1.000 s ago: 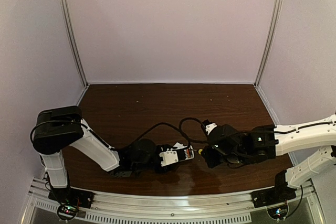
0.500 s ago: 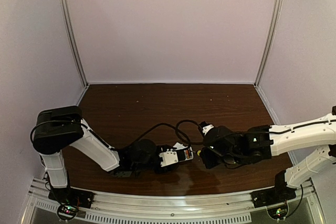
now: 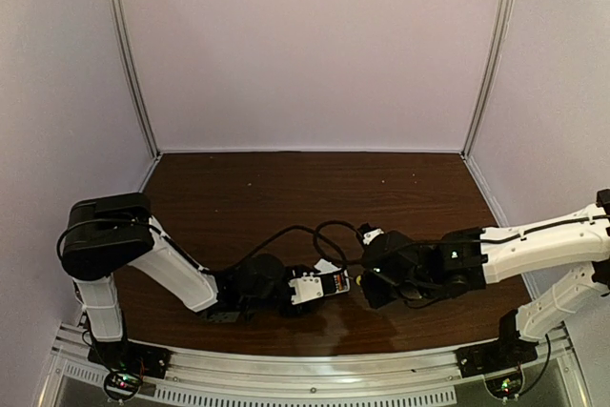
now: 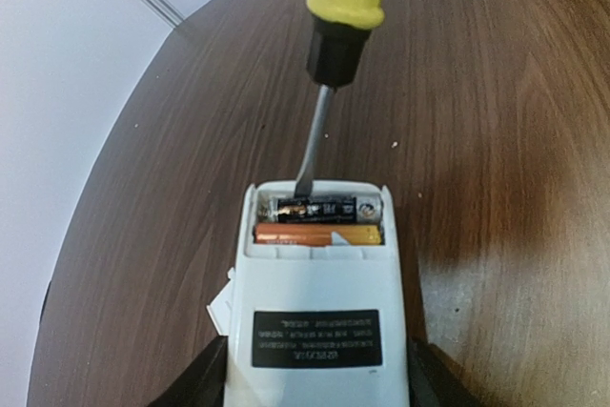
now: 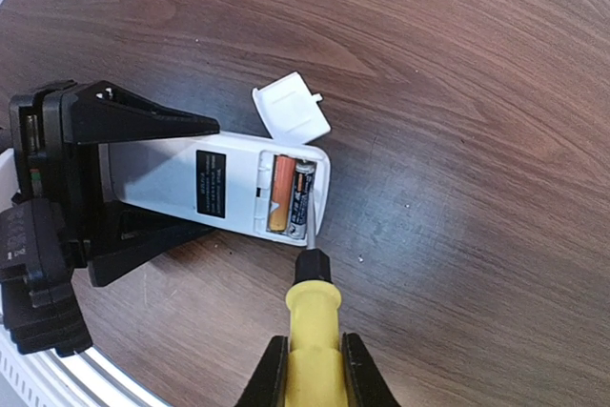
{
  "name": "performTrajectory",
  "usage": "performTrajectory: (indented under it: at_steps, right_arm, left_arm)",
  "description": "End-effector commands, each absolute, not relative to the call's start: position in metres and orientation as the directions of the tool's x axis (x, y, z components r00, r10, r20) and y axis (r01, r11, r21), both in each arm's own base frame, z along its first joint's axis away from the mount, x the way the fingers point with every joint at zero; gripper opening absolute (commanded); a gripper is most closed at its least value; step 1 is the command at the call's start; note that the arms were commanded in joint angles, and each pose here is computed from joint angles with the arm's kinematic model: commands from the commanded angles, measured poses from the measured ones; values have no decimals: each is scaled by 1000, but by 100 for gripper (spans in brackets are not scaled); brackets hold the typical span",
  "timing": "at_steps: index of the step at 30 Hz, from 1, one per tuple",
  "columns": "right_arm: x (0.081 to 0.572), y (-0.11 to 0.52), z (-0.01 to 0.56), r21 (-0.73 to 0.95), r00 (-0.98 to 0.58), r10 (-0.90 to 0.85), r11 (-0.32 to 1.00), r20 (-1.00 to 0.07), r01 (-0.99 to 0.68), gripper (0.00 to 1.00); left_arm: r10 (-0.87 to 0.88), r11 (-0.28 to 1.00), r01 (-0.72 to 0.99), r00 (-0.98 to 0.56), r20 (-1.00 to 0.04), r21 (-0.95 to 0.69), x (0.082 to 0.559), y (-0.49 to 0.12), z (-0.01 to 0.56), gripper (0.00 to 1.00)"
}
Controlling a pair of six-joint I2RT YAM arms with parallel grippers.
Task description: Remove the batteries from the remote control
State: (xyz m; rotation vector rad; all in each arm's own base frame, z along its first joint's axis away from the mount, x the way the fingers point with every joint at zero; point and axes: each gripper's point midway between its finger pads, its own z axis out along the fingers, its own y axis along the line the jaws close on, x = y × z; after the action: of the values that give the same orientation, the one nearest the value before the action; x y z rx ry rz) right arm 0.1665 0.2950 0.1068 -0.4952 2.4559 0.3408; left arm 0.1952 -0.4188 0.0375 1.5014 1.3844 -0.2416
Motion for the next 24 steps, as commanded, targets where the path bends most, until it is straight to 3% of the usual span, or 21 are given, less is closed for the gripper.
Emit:
performTrajectory:
  at_steps: [1,16,24]
  right_arm:
    - [165,289,104,95,-764,-266,915,-587,-392,0]
    - [158,291,104,53,-764,-301,915,-571,-400,0]
    - [167,290,108,33,-740,-279,926,-612,-376,0]
  left_arm:
    - [565,251,809,323,-759,532,202,-432,58,0]
    - [578,267,797,318,-751,543,206,-430,58,0]
    - [580,255,802,320,-749,540,204,-430,56,0]
